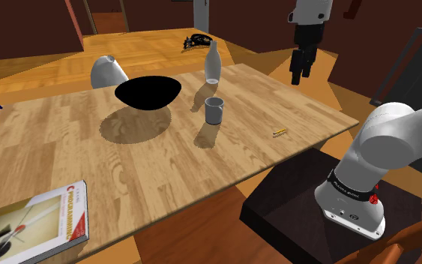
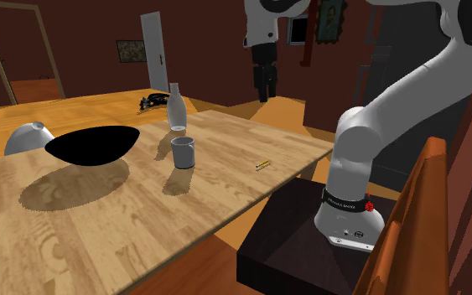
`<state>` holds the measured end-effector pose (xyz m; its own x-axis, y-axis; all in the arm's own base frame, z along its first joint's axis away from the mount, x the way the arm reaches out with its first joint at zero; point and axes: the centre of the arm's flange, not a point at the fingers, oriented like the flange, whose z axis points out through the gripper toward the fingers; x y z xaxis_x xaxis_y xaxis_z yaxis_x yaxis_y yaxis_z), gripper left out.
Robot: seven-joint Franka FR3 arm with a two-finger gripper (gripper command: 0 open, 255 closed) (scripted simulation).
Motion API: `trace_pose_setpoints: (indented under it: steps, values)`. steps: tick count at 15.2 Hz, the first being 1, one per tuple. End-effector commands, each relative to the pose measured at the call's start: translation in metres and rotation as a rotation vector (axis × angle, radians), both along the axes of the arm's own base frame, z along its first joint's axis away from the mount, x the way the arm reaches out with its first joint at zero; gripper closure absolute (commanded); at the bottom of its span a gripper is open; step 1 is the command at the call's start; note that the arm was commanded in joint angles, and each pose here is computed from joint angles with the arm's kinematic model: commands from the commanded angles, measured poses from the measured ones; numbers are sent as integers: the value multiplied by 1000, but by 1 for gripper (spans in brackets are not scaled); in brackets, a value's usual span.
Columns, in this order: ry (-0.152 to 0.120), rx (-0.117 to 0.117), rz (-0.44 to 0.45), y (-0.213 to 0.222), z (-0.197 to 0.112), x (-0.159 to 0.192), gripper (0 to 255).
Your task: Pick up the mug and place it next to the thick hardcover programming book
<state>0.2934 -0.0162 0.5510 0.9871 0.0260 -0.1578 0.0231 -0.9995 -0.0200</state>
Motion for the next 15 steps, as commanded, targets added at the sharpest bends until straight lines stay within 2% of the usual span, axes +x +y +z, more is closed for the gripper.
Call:
trace_pose_setpoints:
  steps: [1,15]
  values:
    - [0,0,0,0,0,0,0]
    - [-122,33,38,6,-94,139,0]
